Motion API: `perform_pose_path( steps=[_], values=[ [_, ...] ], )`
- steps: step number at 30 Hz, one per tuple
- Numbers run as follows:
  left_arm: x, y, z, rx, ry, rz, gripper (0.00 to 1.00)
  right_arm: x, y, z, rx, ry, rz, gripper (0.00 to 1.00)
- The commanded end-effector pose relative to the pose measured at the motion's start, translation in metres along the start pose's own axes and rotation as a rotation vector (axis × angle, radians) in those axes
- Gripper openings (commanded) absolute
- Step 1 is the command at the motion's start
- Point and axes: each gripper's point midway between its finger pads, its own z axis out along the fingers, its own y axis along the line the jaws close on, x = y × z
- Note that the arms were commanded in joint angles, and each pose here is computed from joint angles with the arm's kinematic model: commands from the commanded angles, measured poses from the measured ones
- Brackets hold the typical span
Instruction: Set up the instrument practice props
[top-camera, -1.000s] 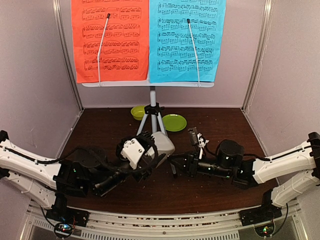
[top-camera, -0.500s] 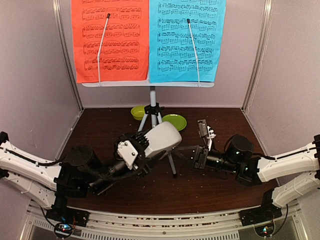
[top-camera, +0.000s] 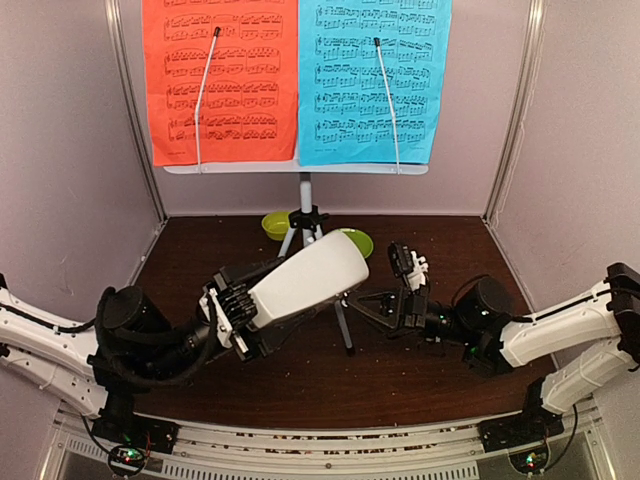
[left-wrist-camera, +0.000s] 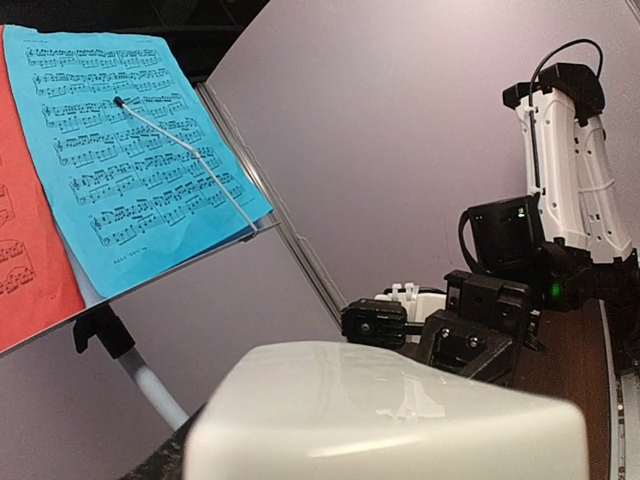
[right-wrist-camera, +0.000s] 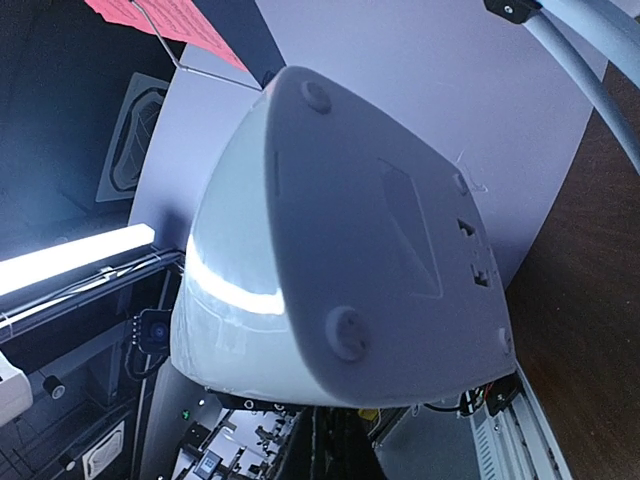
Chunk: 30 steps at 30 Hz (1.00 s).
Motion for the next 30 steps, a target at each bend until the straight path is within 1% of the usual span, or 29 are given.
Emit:
perform_pose_path(
  steps=[1,6,9,10,13,15,16,19,23,26,28,30],
  values=[
    [0.009,-0.016,-0.012,0.084,0.023,0.083,0.15,-0.085,0.074,-0.029,-0.279,-0.372,0.007,0.00],
    [0.012,-0.018,-0.011,0.088,0.033,0.094,0.15,-0.092,0.078,-0.034,-0.290,-0.419,0.025,0.00],
    [0.011,-0.012,-0.008,0.052,0.048,0.064,0.15,-0.090,0.076,-0.029,-0.264,-0.400,-0.017,0.00],
    [0.010,-0.008,-0.006,0.037,0.058,0.045,0.15,-0.087,0.066,-0.025,-0.219,-0.384,-0.022,0.03],
    [0.010,0.006,0.000,-0.036,0.103,-0.037,0.15,-0.078,0.034,-0.019,-0.078,-0.344,-0.067,0.28],
    [0.013,0.015,0.003,-0.095,0.137,-0.095,0.14,-0.072,0.009,-0.020,0.026,-0.325,-0.094,0.41],
    [0.015,0.019,0.004,-0.118,0.156,-0.119,0.13,-0.068,-0.002,-0.021,0.071,-0.308,-0.107,0.44],
    [0.024,0.027,0.006,-0.160,0.196,-0.188,0.12,-0.055,-0.028,-0.024,0.183,-0.252,-0.149,0.51],
    [0.042,0.032,0.008,-0.192,0.236,-0.336,0.11,-0.042,-0.052,-0.036,0.325,-0.192,-0.217,0.63],
    [0.062,0.031,0.009,-0.228,0.272,-0.424,0.10,-0.040,-0.059,-0.045,0.426,-0.149,-0.313,0.70],
    [0.075,0.030,0.010,-0.257,0.298,-0.499,0.10,-0.041,-0.061,-0.051,0.483,-0.135,-0.372,0.77],
    [0.090,0.031,0.009,-0.286,0.340,-0.535,0.10,-0.045,-0.061,-0.057,0.536,-0.128,-0.432,0.86]
  ],
)
